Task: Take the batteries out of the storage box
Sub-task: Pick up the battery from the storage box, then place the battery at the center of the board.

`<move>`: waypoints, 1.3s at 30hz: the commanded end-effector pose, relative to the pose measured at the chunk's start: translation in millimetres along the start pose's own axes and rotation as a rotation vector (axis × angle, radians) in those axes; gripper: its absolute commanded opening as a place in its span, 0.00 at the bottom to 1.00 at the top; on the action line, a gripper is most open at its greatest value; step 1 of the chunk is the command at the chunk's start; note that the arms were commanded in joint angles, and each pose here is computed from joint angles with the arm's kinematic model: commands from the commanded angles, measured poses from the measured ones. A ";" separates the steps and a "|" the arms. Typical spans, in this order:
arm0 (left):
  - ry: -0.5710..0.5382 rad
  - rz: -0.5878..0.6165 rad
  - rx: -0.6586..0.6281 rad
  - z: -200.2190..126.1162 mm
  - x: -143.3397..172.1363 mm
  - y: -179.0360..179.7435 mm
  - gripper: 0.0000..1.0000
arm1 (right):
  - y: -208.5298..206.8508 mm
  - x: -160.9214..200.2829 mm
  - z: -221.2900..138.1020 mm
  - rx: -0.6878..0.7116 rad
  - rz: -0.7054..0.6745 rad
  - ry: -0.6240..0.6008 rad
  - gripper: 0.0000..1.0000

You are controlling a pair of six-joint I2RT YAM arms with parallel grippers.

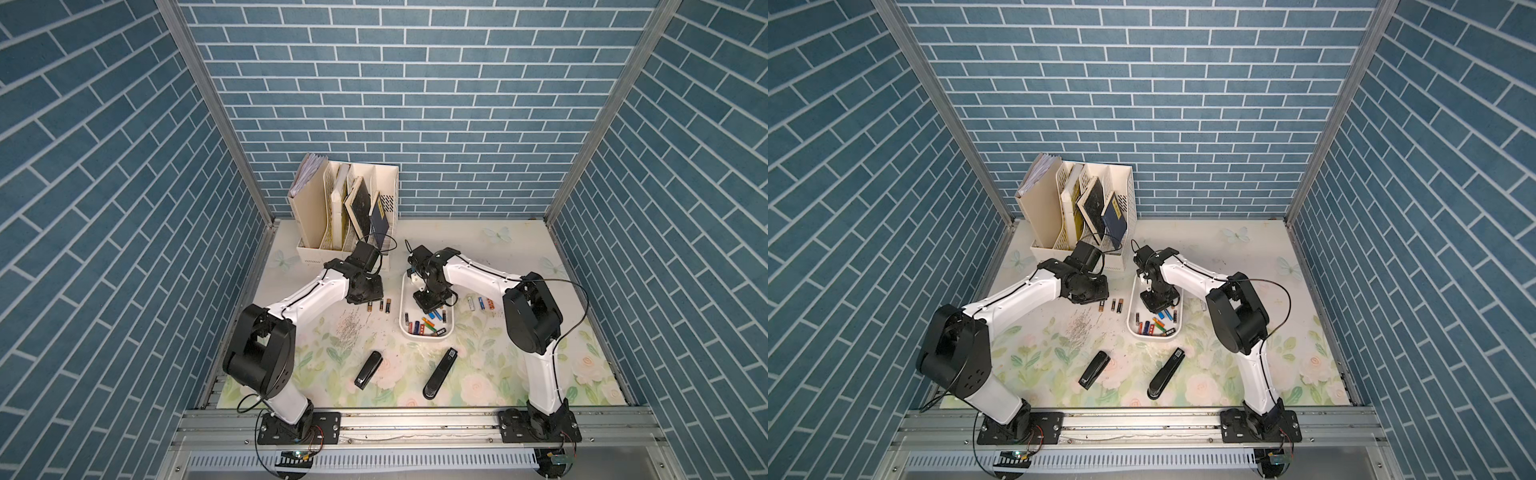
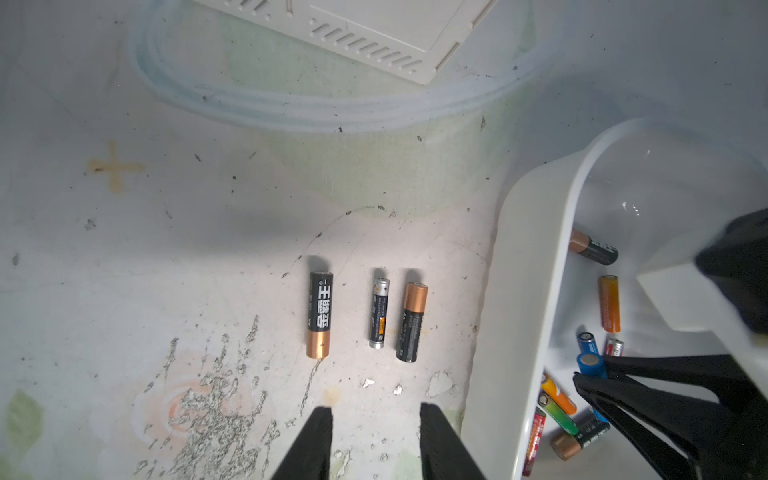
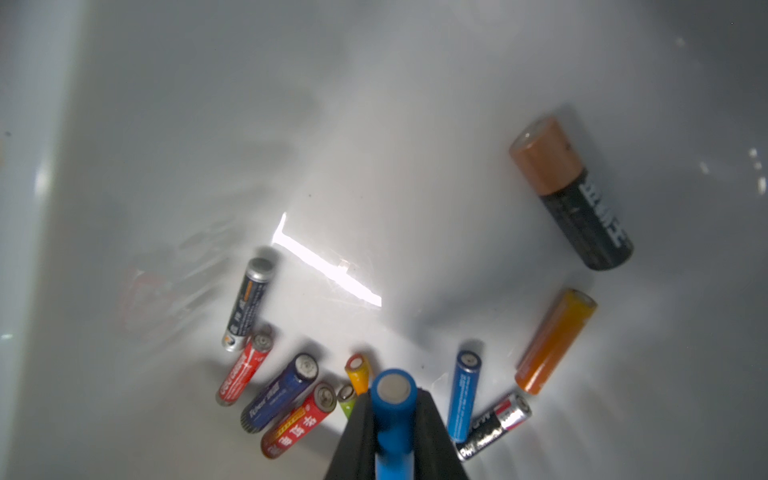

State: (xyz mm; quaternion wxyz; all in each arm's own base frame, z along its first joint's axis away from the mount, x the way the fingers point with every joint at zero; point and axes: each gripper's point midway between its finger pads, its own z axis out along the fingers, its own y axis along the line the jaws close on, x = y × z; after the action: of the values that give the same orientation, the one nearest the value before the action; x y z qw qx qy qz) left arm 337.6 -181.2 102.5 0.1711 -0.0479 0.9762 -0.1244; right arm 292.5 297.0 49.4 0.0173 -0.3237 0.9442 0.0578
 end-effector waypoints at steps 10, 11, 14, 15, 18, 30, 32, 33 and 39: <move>0.044 0.044 -0.014 -4.0 4.3 -1.9 0.41 | -4.3 -18.7 -29.9 -0.013 0.035 -0.095 0.11; 0.043 0.041 -0.013 -4.7 4.1 -2.0 0.41 | -6.4 -20.1 -31.6 -0.016 0.039 -0.102 0.11; 0.045 0.037 -0.013 -3.7 6.1 -1.5 0.41 | -11.7 -22.4 -33.9 -0.032 0.051 -0.111 0.11; 0.046 0.033 -0.012 -3.1 6.3 -0.7 0.41 | -14.1 -23.5 -34.8 -0.033 0.054 -0.113 0.11; 0.055 0.032 -0.011 -0.3 9.2 -0.7 0.41 | -21.7 -25.8 -39.7 -0.025 0.060 -0.118 0.11; 0.065 0.059 -0.009 1.4 -0.7 -7.7 0.41 | -85.1 -35.7 -112.9 -0.010 0.200 -0.245 0.11; 0.067 0.068 -0.007 1.9 -2.3 -9.6 0.41 | -102.7 -27.2 -119.1 0.006 0.233 -0.248 0.11; 0.067 0.067 -0.005 2.0 -3.4 -10.2 0.41 | -113.4 -21.3 -121.1 0.016 0.254 -0.247 0.11; 0.087 0.086 0.001 6.7 -2.8 -13.0 0.41 | -174.1 20.2 -118.3 0.071 0.376 -0.222 0.11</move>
State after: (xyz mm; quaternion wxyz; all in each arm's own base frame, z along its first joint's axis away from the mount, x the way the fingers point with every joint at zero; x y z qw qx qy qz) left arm 346.4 -193.2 104.5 0.1487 -0.0144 0.9809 -0.1246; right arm 394.9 164.7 154.8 0.1410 -0.1377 0.9766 0.0866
